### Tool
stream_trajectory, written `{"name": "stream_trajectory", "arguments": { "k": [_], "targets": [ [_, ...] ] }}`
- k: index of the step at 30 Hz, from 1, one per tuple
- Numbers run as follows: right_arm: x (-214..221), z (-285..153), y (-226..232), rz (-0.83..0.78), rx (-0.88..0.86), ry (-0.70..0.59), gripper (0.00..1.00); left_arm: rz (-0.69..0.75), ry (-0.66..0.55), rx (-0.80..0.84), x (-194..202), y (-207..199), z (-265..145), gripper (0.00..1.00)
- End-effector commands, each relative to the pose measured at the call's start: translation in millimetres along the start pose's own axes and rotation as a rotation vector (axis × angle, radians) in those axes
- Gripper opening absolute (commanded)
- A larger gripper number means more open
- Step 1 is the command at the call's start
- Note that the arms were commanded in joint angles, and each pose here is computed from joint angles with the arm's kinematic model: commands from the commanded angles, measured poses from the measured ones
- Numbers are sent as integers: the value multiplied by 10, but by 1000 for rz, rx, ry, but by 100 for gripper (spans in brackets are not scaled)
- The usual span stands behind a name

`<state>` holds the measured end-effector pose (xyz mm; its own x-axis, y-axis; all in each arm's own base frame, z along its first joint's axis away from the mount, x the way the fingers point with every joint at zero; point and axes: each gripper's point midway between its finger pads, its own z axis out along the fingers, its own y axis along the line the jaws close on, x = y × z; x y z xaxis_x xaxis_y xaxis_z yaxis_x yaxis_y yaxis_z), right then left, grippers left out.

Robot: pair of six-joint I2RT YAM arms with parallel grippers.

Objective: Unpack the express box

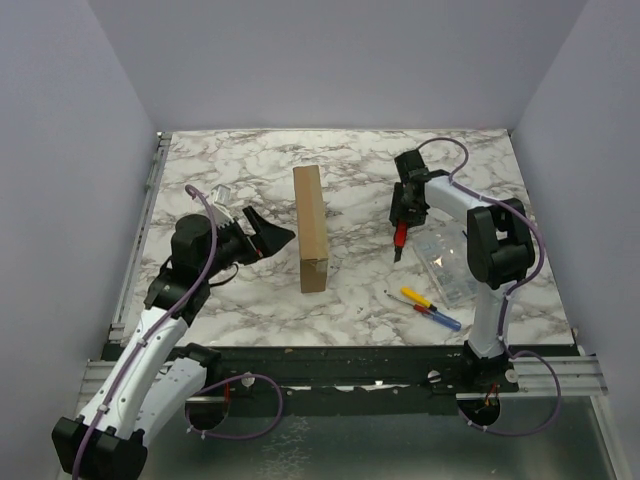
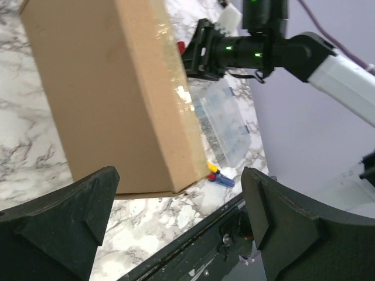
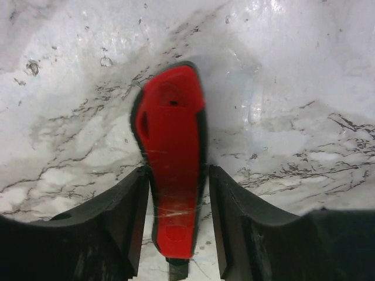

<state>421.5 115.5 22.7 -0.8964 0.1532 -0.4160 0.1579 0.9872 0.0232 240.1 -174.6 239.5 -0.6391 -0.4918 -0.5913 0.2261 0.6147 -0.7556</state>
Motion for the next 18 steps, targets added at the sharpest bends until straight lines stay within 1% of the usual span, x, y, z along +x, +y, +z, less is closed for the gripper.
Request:
{"name": "stream_trajectory", "arguments": {
  "k": [1, 4, 6, 8, 11, 15, 18],
  "targets": [
    [87, 85, 82, -5, -34, 5, 41, 112, 32, 179, -89, -459, -99, 95],
    [77, -3, 126, 9, -60, -19, 17, 155, -3, 302, -196, -782, -132, 95],
    [-4, -194, 132, 20, -73, -70, 3, 164, -15, 377, -230, -1018, -108, 95],
    [-94, -452, 130, 35, -97, -122, 0, 184, 13, 434, -147, -1263, -32, 95],
    [-167, -937, 207, 22, -204, -185, 0, 240, 26, 458, -59, -1521, 124, 94],
    [-59, -1656, 330, -23, -405, -243, 0, 298, 10, 475, 19, -1859, 345, 94],
    [66, -2247, 402, -73, -595, -372, 0, 275, 25, 518, 79, -2058, 493, 93]
  ]
}}
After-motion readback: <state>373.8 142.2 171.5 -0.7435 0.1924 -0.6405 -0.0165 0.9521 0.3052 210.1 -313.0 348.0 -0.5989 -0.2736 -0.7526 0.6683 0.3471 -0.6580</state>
